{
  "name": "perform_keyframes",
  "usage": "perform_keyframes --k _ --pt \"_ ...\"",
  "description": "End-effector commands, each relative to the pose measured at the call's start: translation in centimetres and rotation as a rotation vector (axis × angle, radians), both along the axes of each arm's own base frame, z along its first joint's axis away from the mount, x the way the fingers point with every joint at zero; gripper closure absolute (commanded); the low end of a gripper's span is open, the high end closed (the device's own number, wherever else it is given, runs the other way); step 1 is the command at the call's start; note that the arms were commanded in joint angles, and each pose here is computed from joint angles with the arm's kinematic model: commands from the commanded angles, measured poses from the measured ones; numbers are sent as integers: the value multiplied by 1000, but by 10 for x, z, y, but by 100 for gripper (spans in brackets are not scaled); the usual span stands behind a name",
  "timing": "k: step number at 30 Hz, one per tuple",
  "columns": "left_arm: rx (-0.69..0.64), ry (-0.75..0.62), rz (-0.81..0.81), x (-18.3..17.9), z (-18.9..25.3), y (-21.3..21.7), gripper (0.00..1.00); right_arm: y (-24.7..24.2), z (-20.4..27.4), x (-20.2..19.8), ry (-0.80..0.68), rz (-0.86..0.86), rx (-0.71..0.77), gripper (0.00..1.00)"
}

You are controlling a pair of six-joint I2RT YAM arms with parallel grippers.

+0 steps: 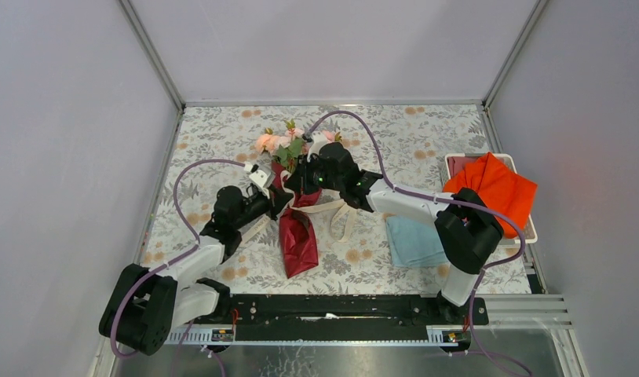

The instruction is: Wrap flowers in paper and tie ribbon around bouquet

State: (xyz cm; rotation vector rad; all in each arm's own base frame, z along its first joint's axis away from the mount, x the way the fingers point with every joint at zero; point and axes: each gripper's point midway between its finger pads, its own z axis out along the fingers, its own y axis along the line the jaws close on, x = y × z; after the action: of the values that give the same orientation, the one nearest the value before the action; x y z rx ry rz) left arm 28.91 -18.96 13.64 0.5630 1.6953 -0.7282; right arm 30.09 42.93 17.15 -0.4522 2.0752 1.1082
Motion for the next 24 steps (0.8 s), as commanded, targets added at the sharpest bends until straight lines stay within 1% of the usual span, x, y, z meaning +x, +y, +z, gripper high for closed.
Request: perform_keyframes --k 1,3,5,7,10,11,12,13,14,15,17,19,24 --pt "-43 -71 -2 2 17 -6 100 -1 31 -2 -76 20 13 80" --pt "-38 -59 14 1 12 -3 100 -23 29 4 -130 -21 -107 62" --pt "-44 -48 21 -2 10 -1 100 -65 22 11 -163 -120 -270 50" --pt "-45 -59 15 -5 8 -1 100 -119 6 18 -124 -245 -407 43" --pt "-35 -80 13 -8 5 1 100 -190 -36 14 35 -412 -557 38" --pt "-30 -79 20 -8 4 3 100 -202 -49 8 85 -438 -585 34" --pt "-27 -80 23 -9 3 4 100 -206 -59 2 118 -442 -603 27" --pt "-25 -80 24 -9 3 4 100 -205 -67 -3 150 -440 -600 17" --pt "-24 -79 25 -10 2 5 100 -202 -74 -6 175 -429 -596 11" --pt "-26 -77 24 -11 1 5 100 -201 -81 -6 190 -430 -595 8" --pt "-29 -69 25 -12 0 5 100 -199 -94 -2 207 -439 -615 8" --pt "-31 -68 21 -13 0 4 100 -198 -108 3 208 -447 -632 11" --pt "-26 -88 23 -13 4 5 100 -184 -140 6 253 -391 -645 27"
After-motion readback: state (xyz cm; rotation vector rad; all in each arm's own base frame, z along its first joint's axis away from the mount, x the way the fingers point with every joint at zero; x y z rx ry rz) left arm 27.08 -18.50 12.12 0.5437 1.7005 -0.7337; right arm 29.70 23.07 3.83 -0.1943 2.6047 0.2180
